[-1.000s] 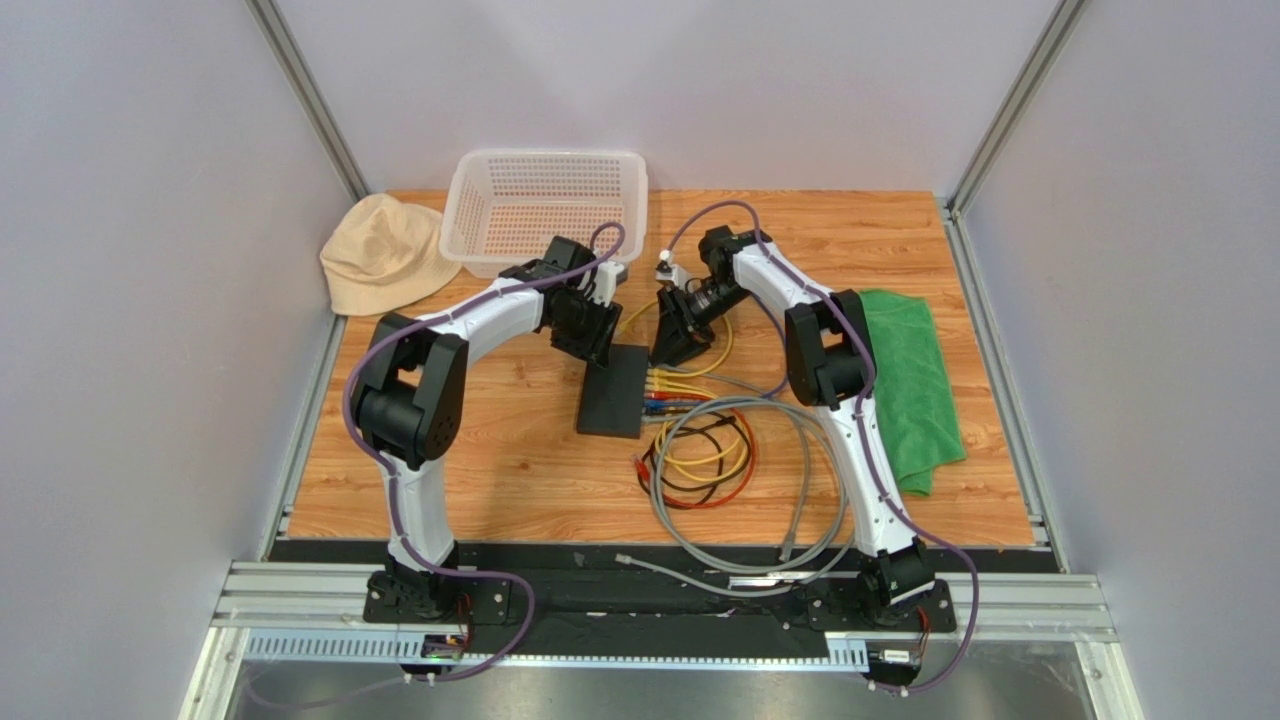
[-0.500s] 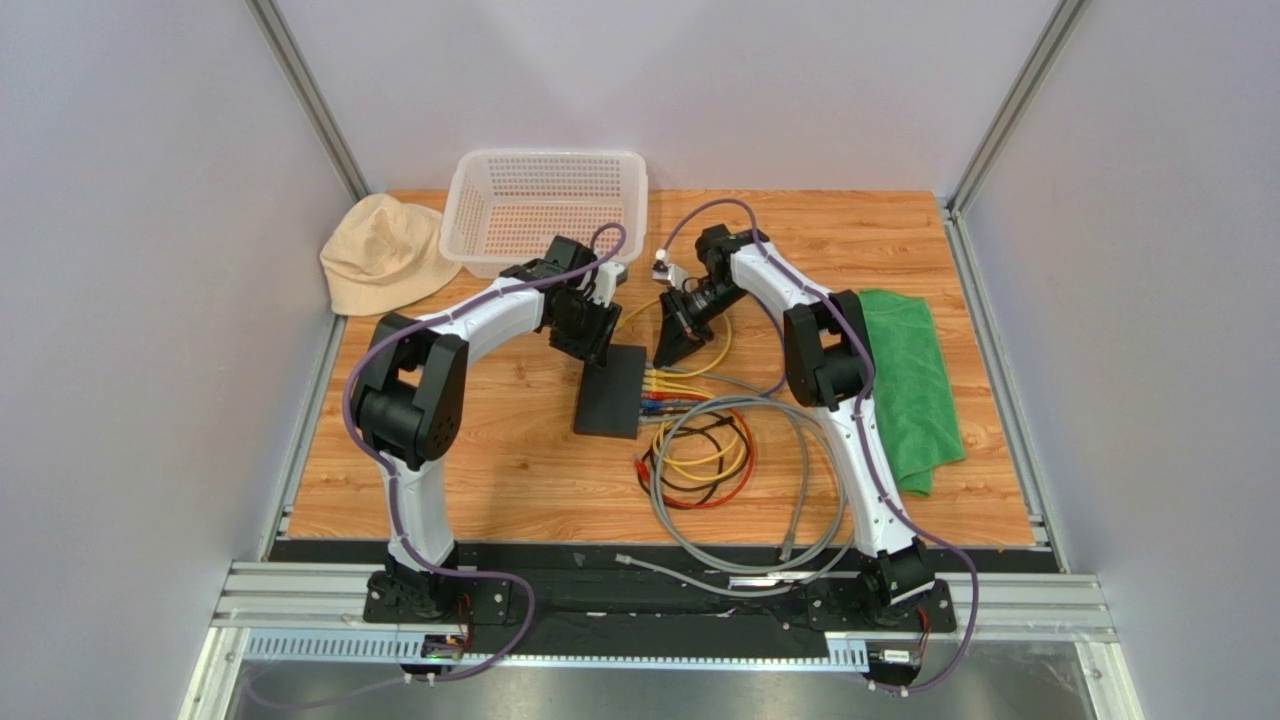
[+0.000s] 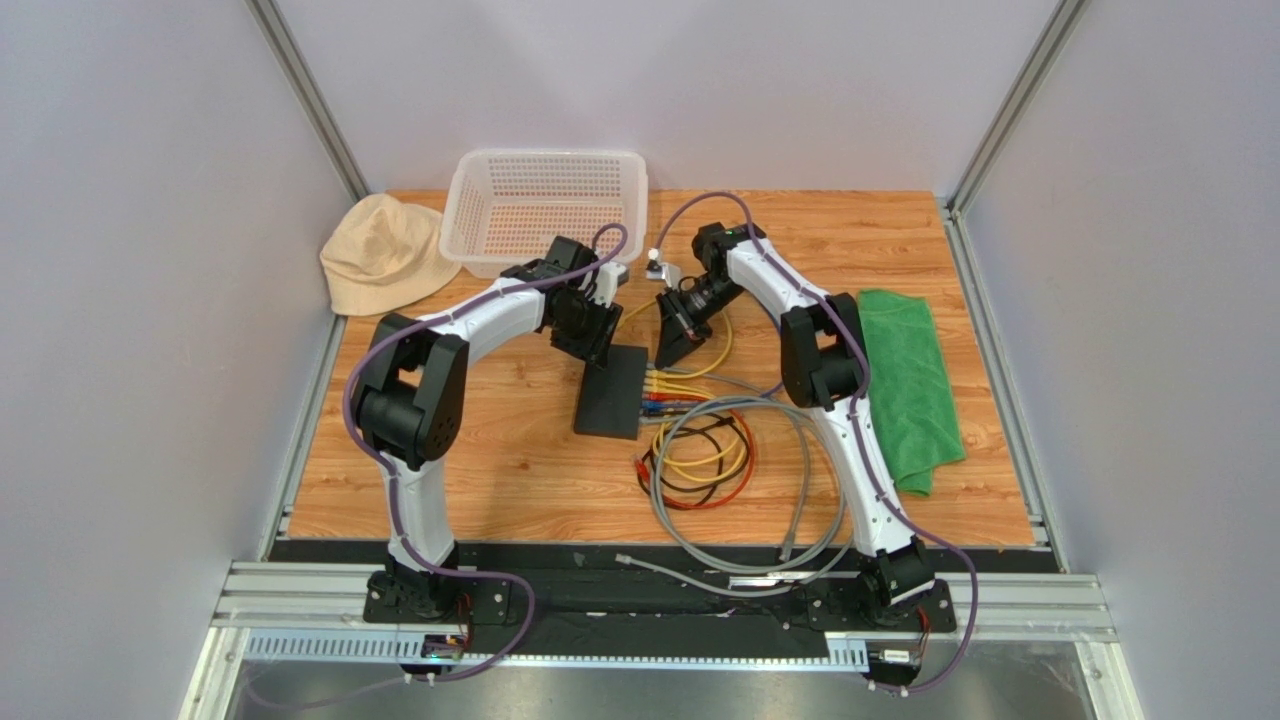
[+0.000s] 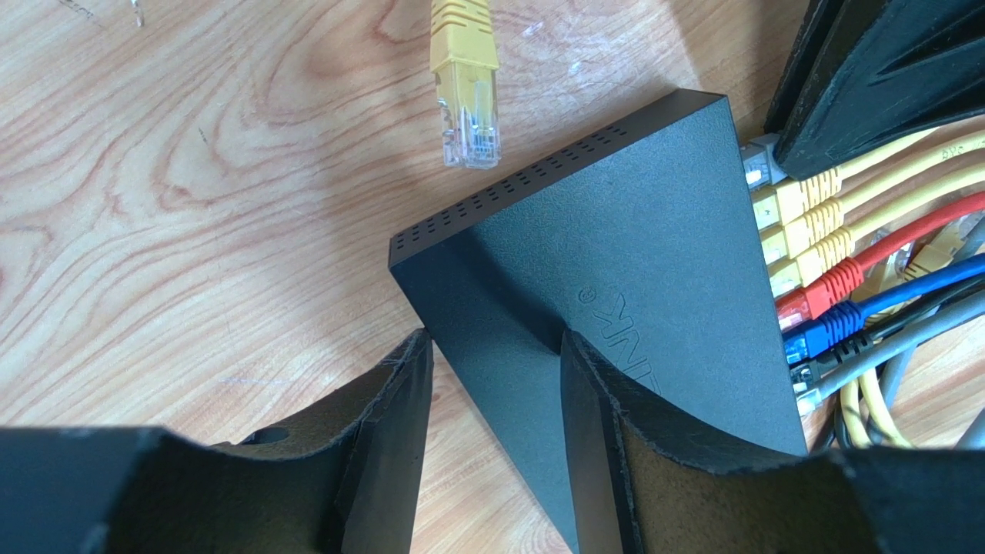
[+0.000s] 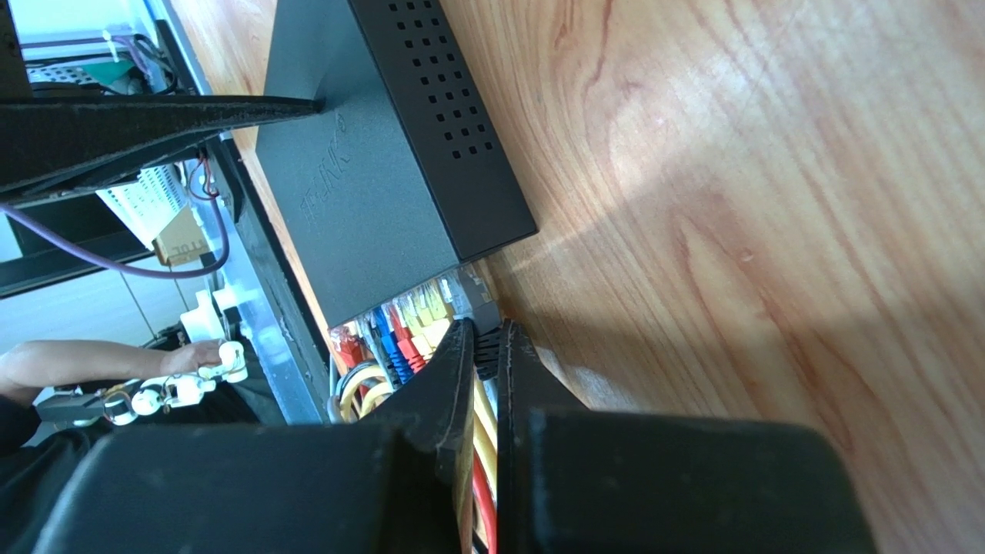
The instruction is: Pull the plug from the switch port
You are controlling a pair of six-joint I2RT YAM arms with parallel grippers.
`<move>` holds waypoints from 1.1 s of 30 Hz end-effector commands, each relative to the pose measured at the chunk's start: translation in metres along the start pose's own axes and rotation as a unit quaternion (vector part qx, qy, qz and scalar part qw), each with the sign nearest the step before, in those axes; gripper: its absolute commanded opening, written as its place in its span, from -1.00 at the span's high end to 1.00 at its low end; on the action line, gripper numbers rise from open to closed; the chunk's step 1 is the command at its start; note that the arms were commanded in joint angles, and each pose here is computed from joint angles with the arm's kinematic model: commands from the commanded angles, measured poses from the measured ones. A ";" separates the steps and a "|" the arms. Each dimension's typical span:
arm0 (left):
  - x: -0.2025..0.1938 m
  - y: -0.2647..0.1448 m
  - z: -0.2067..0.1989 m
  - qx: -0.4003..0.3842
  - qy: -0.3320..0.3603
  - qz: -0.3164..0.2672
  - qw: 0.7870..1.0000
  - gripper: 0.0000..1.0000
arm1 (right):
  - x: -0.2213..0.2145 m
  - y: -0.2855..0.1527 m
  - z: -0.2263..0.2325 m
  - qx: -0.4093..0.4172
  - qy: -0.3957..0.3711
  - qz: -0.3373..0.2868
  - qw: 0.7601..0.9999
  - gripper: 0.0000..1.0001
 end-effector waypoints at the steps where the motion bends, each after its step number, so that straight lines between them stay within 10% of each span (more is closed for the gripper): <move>1: -0.018 0.015 0.000 0.009 0.023 0.032 0.999 -0.01 | -0.049 0.001 -0.016 0.003 0.051 0.081 0.995 0.93; 13: -0.018 0.015 -0.002 0.002 0.024 0.032 0.999 -0.01 | -0.023 0.005 -0.015 0.014 0.030 0.029 0.999 -0.02; 33: -0.019 0.017 -0.007 -0.005 0.032 0.038 0.999 -0.01 | -0.011 0.047 -0.031 0.003 0.050 0.012 0.999 -0.02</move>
Point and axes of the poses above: each gripper's point midway between its finger pads, its own y axis out along the fingers, its own z axis along the line the jaws close on, x = y × z, the point moved 4 cm from there along -y, back along the fingers, and after that the axes turned 12 degrees about -y, right-handed, at the moved point
